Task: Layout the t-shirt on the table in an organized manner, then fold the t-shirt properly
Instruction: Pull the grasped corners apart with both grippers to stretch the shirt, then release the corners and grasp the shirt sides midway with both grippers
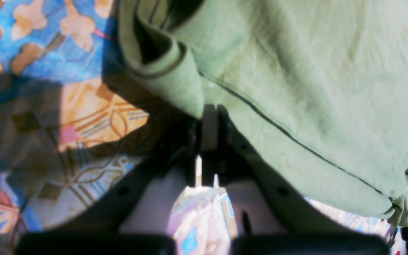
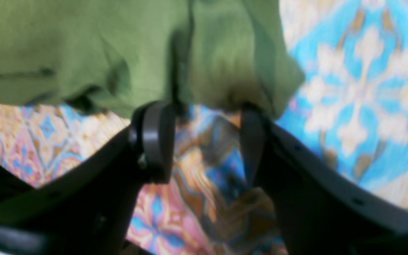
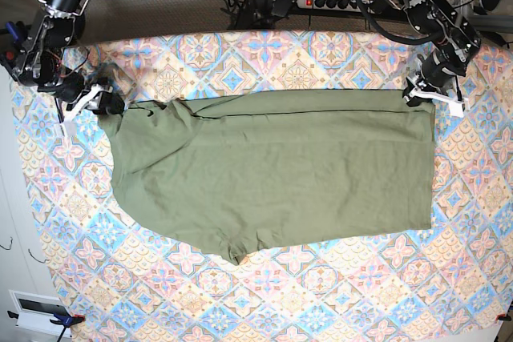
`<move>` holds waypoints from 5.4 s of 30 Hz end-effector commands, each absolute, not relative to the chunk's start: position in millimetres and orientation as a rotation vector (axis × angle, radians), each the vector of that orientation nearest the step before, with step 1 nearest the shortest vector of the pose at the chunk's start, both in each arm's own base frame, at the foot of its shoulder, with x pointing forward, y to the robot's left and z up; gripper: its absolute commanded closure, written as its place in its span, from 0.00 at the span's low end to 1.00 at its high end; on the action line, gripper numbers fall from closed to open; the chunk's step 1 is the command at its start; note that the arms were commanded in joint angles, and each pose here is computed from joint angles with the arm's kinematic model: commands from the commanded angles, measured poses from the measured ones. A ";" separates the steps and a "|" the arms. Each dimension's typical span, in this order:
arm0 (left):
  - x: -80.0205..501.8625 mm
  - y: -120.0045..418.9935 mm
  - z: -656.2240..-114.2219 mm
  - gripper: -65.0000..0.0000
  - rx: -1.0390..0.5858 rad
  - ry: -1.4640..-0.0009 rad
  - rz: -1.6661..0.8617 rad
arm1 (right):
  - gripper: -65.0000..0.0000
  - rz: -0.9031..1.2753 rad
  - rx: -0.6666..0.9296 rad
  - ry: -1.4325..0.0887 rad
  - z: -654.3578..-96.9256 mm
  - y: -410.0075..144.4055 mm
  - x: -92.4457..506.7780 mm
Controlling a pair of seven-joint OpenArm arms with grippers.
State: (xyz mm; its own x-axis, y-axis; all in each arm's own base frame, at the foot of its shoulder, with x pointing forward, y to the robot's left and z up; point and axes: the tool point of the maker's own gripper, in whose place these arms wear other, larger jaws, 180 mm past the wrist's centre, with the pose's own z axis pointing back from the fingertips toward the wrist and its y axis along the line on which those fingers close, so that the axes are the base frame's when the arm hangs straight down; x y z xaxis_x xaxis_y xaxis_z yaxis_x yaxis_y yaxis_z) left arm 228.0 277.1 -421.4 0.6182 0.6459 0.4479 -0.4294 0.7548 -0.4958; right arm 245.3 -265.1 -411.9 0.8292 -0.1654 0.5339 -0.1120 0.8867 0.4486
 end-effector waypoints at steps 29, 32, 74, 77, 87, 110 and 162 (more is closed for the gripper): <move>234.2 285.1 -410.9 1.00 -0.346 -0.694 0.624 | 0.64 -0.188 0.528 -0.699 -406.8 -294.0 275.9; 234.2 285.1 -410.9 1.00 -0.346 -0.694 0.624 | 0.89 -0.188 0.528 -0.699 -406.8 -294.0 275.9; 123.7 316.8 -433.5 1.00 -0.258 -0.510 0.627 | 0.99 -0.202 0.455 -0.578 -405.9 -311.7 160.1; 117.3 316.7 -435.2 1.00 -0.255 -0.496 0.629 | 0.99 -0.198 0.438 -0.580 -402.3 -315.0 155.1; 110.3 313.8 -436.9 1.00 -0.265 -0.486 0.638 | 0.98 -0.192 0.437 -0.573 -402.7 -313.3 152.1; 93.9 316.0 -433.0 0.51 -0.299 -0.436 0.675 | 0.65 -0.308 0.407 -0.648 -396.0 -331.6 144.0; 409.6 344.0 -368.1 0.51 -0.101 -0.944 0.337 | 0.65 0.182 0.247 -0.797 -331.2 -265.4 327.9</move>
State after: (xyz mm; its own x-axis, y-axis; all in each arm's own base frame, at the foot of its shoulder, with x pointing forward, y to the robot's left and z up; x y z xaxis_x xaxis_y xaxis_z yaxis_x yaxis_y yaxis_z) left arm 394.9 333.0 -393.8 0.5999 0.3373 0.7255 -0.2464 0.9406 -0.2336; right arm 323.4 -255.5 -342.7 0.7067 0.0498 0.7057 -0.2530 0.9494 0.1863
